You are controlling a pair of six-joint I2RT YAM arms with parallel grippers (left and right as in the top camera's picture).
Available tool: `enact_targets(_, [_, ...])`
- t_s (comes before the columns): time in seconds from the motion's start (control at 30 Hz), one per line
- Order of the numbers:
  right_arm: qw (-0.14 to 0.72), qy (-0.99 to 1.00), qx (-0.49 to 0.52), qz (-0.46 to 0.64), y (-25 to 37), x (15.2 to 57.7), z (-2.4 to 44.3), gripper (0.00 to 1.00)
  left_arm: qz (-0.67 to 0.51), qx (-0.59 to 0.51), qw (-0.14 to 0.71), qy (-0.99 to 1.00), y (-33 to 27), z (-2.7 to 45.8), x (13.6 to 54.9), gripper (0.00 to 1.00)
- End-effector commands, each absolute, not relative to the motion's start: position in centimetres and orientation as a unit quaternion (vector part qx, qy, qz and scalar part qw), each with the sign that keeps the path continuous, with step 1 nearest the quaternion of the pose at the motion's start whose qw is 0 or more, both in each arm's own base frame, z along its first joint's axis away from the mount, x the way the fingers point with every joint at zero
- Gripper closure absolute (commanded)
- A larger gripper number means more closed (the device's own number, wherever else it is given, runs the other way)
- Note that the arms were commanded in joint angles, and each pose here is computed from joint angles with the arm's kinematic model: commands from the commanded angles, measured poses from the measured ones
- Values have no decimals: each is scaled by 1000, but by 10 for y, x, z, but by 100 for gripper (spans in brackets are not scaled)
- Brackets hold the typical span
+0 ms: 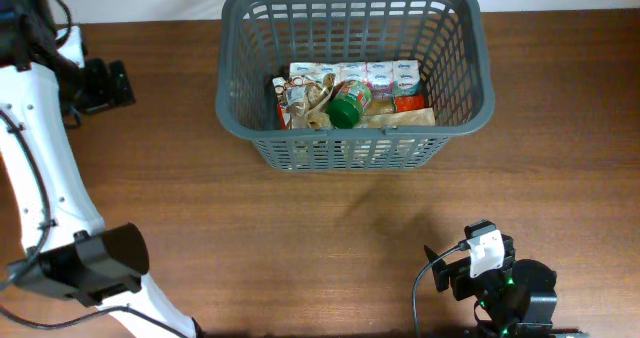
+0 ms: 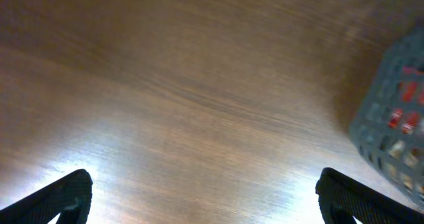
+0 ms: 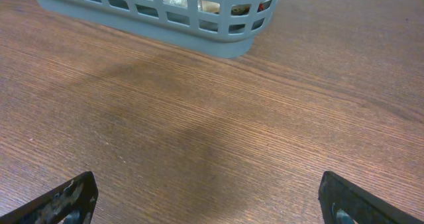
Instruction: Pack container
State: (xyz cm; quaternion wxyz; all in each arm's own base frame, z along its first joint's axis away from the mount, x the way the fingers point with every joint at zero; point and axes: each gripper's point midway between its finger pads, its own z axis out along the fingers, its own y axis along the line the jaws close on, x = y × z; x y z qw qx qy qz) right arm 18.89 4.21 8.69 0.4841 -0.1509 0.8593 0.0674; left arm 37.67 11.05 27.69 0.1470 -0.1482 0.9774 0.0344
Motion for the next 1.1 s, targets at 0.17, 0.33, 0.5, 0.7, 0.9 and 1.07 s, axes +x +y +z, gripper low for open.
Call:
enact_targets(0.17, [486,859,-148,64,41,190,86,1,17,-63,268,961,34,362,340,1])
enact_targets(0.33, [486,859,-148,64,41,190,86,1,30,-43,459,887,26,444,353,1])
enact_targets(0.5, [486,859,-148,64,41,190,86,1,29,-44,616,786,25,498,341,1])
enact_targets(0.7, [486,859,-148,64,41,190,86,1,28,-43,708,705,23,485,307,1])
enact_targets(0.9, [486,859,-148,64,41,190,86,1,-6,-15,755,656,-2,397,267,1])
enact_targets(1.07, [486,859,-148,64,41,190,86,1,-14,-6,743,669,-7,307,250,1])
